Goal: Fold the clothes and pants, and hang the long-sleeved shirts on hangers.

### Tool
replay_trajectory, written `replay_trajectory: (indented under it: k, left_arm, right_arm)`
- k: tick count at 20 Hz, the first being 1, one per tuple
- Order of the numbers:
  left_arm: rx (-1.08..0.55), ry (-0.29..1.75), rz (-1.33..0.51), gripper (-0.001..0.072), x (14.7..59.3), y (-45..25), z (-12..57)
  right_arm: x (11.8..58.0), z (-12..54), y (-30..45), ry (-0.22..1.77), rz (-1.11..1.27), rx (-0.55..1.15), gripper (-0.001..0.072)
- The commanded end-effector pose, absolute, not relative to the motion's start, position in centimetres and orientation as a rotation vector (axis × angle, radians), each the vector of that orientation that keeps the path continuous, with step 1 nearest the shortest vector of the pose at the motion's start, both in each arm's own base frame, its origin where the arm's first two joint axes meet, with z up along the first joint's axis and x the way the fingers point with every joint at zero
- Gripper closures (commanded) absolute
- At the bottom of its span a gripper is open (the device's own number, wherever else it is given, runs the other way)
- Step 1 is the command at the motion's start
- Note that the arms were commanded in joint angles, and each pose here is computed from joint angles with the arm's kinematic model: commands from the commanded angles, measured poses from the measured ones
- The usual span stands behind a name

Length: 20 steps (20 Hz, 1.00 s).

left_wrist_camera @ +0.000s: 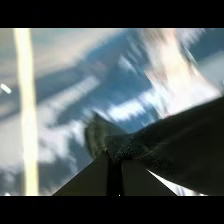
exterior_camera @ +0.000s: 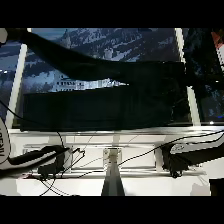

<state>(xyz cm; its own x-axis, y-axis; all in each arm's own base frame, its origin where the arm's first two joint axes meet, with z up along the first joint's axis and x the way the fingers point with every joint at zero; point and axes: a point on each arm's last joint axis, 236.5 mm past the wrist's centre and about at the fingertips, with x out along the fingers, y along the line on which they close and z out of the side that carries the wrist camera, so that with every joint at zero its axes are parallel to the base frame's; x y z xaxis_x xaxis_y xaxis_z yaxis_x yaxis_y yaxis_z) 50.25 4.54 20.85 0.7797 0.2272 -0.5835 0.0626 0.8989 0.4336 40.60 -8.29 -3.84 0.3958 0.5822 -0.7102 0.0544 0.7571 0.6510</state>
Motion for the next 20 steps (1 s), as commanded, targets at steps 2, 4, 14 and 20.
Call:
replay_trajectory:
  k: [2,4,14,20]
  left_arm:
    - [0.41,0.454,0.209,0.068,50.8,6.8,27.2]
    - [0.401,0.488,0.233,0.068,50.1,8.0,26.8]
    - [0.285,0.487,0.316,0.0681,44.4,9.5,30.4]
    - [0.244,0.425,0.345,0.0682,39.2,9.6,34.4]
  right_arm:
    - [39.8,-2.1,-12.0,1.083,0.284,0.639,0.0691]
    - [39.3,-2.1,-12.1,1.093,0.29,0.644,0.0691]
    - [39.3,-2.2,-12.0,1.094,0.296,0.635,0.0691]
    - [39.3,-2.2,-12.0,1.092,0.302,0.626,0.0691]
